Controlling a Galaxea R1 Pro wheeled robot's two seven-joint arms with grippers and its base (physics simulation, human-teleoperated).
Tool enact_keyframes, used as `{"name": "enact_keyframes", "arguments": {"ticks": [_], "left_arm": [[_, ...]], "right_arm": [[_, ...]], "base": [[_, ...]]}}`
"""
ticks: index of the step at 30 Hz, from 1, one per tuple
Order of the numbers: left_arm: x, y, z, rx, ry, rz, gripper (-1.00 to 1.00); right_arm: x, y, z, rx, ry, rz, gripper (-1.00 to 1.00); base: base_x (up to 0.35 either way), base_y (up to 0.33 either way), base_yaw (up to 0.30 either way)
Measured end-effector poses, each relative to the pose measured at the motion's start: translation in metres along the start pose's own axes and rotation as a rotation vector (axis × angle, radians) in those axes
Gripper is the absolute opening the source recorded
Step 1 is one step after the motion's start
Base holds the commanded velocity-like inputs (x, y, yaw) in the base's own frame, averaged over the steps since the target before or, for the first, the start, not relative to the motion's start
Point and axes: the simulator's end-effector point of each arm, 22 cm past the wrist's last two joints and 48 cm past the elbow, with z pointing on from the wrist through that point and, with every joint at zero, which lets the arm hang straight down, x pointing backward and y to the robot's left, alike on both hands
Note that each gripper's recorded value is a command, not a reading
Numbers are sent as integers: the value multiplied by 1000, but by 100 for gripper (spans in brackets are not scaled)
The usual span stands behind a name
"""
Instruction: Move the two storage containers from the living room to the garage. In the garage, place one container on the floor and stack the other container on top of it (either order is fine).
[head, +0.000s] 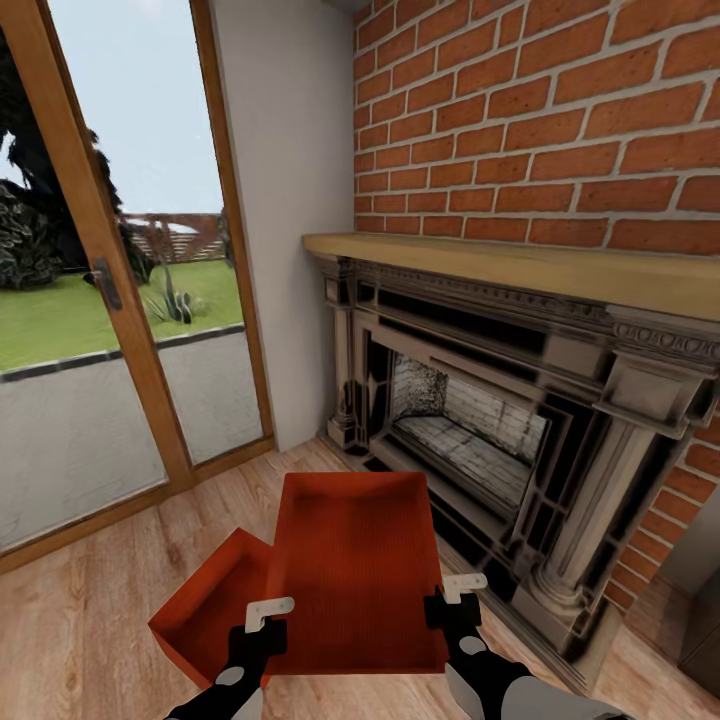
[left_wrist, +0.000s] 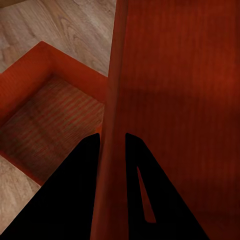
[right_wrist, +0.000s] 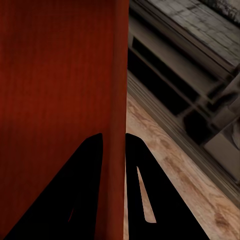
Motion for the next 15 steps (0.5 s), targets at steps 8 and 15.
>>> {"name": "enact_keyframes", "arguments": {"ticks": [8,15], "left_arm": [[0,0,0,0,0,1,-100],[0,0,0,0,0,1,-100]], "right_arm": [[0,0,0,0,0,0,-100],[0,0,0,0,0,-1,-100]], "base": [[0,0,0],[0,0,0]]}}
